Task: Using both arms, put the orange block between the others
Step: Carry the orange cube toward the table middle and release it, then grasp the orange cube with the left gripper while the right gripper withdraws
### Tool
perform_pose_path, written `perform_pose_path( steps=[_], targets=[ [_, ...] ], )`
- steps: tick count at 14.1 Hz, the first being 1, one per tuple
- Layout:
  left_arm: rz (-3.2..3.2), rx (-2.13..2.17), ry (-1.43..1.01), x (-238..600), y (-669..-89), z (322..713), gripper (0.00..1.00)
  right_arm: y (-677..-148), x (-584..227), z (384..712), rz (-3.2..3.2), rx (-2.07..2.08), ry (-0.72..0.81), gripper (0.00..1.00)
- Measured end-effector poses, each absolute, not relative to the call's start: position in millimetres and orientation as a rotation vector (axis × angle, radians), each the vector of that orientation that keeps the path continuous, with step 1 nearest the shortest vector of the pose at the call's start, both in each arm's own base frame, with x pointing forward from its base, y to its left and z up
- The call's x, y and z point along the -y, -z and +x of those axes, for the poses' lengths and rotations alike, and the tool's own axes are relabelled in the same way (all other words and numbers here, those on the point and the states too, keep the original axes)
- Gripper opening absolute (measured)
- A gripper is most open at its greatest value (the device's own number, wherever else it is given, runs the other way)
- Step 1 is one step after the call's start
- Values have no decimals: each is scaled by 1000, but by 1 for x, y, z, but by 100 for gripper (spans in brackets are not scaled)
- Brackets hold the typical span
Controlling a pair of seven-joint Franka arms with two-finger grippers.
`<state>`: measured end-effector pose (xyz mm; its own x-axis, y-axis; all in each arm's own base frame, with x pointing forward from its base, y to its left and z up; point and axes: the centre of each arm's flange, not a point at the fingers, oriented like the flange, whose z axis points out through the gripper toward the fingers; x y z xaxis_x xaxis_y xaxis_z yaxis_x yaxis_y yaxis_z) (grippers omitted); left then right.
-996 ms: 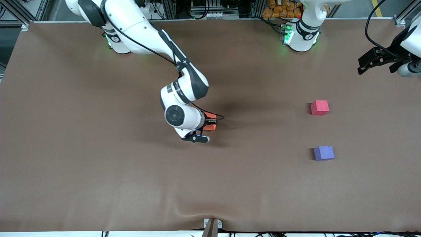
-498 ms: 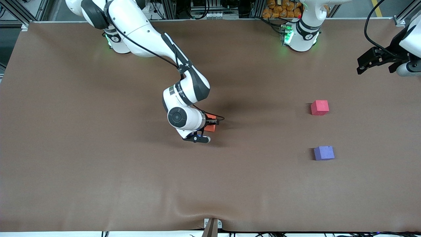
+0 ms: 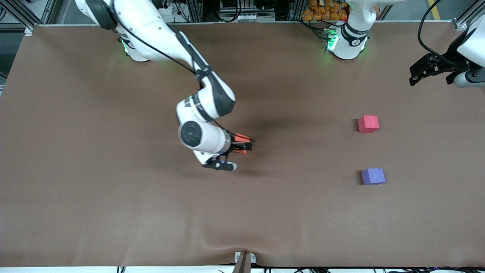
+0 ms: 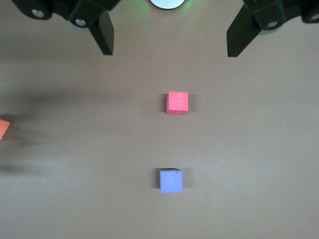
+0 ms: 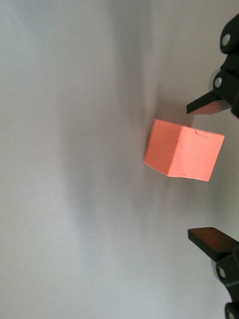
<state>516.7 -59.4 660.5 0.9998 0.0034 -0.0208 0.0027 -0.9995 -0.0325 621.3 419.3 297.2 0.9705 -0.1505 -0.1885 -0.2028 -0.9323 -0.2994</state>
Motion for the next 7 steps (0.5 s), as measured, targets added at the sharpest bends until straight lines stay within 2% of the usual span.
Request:
perform_pose_path(
  steps=[3, 7],
  targets=[
    [-3107, -24, -33, 69, -660, 516, 100, -347, -353, 653, -2873, -200, -109, 100],
    [-3143, -126, -123, 108, -626, 530, 100, -394, -257, 662, -2937, -110, -100, 100]
  ],
)
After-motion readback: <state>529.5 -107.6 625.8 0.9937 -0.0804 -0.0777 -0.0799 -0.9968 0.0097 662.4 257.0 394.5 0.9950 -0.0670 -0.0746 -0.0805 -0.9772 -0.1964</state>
